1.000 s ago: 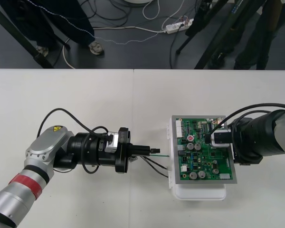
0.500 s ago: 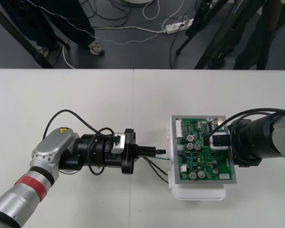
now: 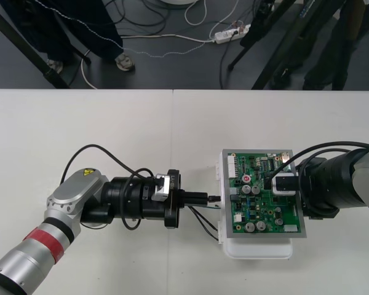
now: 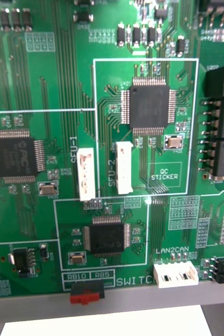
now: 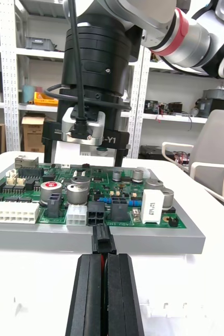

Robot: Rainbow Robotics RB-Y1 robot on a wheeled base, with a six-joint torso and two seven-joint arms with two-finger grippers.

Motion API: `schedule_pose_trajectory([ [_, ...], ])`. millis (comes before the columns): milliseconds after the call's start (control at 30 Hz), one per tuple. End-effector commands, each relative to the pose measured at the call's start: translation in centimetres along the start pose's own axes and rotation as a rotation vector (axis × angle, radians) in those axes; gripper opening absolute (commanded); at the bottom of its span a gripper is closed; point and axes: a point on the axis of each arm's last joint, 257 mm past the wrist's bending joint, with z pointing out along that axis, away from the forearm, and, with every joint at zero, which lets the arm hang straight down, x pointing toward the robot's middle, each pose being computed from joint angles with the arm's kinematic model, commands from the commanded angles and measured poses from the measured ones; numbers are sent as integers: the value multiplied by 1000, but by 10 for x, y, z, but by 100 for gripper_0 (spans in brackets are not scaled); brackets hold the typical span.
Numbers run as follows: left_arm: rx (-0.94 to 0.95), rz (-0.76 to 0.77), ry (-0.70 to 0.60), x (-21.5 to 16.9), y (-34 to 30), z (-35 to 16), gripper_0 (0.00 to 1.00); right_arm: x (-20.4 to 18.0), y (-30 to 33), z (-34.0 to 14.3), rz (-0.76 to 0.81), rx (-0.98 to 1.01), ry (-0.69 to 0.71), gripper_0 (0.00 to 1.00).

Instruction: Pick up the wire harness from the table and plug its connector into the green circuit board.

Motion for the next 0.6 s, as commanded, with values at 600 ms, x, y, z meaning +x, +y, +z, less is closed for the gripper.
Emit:
schedule_pose_trajectory([
  [600,2,37,-37,-13,7,44,0,-13,7,-3,63,-3,-24,100],
])
